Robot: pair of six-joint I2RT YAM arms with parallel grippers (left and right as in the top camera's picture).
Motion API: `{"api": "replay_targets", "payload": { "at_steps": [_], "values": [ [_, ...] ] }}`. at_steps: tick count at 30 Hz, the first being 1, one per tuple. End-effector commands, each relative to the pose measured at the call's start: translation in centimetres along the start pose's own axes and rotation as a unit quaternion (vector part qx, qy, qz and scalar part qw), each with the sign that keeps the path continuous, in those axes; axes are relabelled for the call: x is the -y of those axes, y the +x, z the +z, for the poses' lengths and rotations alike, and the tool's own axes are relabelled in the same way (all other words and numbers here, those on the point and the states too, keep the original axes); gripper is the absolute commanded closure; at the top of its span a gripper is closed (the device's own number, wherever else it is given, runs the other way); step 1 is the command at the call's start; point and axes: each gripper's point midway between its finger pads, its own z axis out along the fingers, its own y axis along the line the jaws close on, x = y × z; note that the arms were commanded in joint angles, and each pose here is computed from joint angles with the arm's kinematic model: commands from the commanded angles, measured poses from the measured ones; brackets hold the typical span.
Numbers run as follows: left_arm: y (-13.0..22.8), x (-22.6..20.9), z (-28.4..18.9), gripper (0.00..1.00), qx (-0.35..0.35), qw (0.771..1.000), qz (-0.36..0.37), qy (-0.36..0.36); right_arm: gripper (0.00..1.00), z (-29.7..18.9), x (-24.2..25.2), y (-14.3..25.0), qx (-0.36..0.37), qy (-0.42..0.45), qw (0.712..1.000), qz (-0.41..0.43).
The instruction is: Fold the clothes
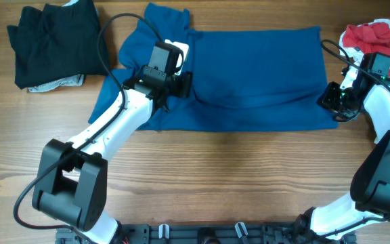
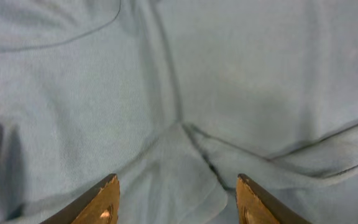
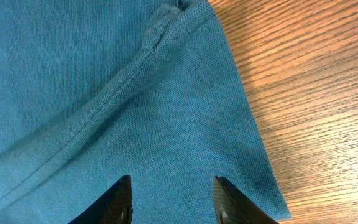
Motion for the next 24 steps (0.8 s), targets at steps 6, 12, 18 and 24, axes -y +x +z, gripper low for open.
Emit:
{"api": "replay_targets", "payload": {
  "at_steps": [6,12,18,24],
  "values": [
    [7.2,-6.0,-2.0,0.52,-0.151,0.977,-0.130,-0.075,0.58,0.8,0.3,0.4,-0.011,0.010,1.000,-0.002],
    [9.8,-9.3,-3.2,0.62,-0.191,0.946,-0.235,-0.113,0.58,0.8,0.3,0.4,-0.012,0.010,1.000,-0.002],
    [12.8,-9.2,-2.0,0.62,-0.225,0.932,-0.257,-0.123,0.58,0.8,0.3,0.4,-0.012,0.010,1.000,-0.002],
    [11.1,-9.2,0.0,0.96,-0.181,0.943,-0.259,-0.103,0.58,0.8,0.3,0.4,-0.013,0.010,1.000,-0.001]
  ]
}}
